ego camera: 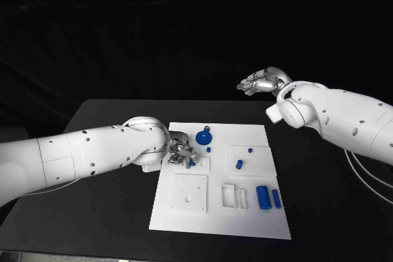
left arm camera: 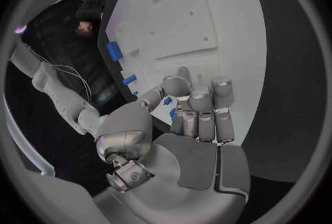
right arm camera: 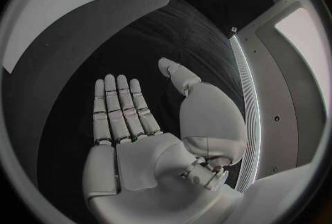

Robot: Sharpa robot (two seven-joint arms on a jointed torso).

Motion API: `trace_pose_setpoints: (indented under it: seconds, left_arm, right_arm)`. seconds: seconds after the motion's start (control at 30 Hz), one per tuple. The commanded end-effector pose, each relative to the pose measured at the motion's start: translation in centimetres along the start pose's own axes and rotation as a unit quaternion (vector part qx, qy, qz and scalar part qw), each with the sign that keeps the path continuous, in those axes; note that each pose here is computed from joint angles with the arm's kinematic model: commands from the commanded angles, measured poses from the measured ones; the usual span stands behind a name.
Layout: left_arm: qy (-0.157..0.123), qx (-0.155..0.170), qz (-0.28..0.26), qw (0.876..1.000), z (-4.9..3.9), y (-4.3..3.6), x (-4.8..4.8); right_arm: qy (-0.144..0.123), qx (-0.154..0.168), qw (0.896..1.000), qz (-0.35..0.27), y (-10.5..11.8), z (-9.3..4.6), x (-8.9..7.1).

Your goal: Assemble the parts on the task board

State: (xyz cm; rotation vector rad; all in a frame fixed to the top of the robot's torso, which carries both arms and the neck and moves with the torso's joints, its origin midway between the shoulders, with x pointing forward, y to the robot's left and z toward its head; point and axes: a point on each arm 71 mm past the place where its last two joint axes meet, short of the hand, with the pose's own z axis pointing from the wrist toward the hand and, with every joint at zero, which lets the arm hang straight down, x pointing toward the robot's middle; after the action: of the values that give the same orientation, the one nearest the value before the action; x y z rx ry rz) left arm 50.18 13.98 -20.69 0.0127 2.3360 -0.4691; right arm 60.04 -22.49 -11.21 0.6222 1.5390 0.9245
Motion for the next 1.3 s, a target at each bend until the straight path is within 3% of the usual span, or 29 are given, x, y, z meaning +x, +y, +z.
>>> trace_pose_setpoints:
  seconds: [0.03, 0.47, 1.3]
  left_arm:
    - [0.022, -0.012, 0.007, 1.0, 0.29, 0.3, 0.85]
    - [0.02, -0.011, 0.006, 1.0, 0.32, 0.22, 0.81]
    - [-0.005, -0.017, -0.009, 1.0, 0.05, 1.1, 0.27]
  right_arm:
    - [0.006, -0.001, 1.0, 0.0, -0.01, 0.02, 0.15]
    - [0.01, 0.001, 1.0, -0.001, -0.21, 0.0, 0.37]
    - [0.015, 0.003, 1.0, -0.001, -0.53, -0.13, 0.4]
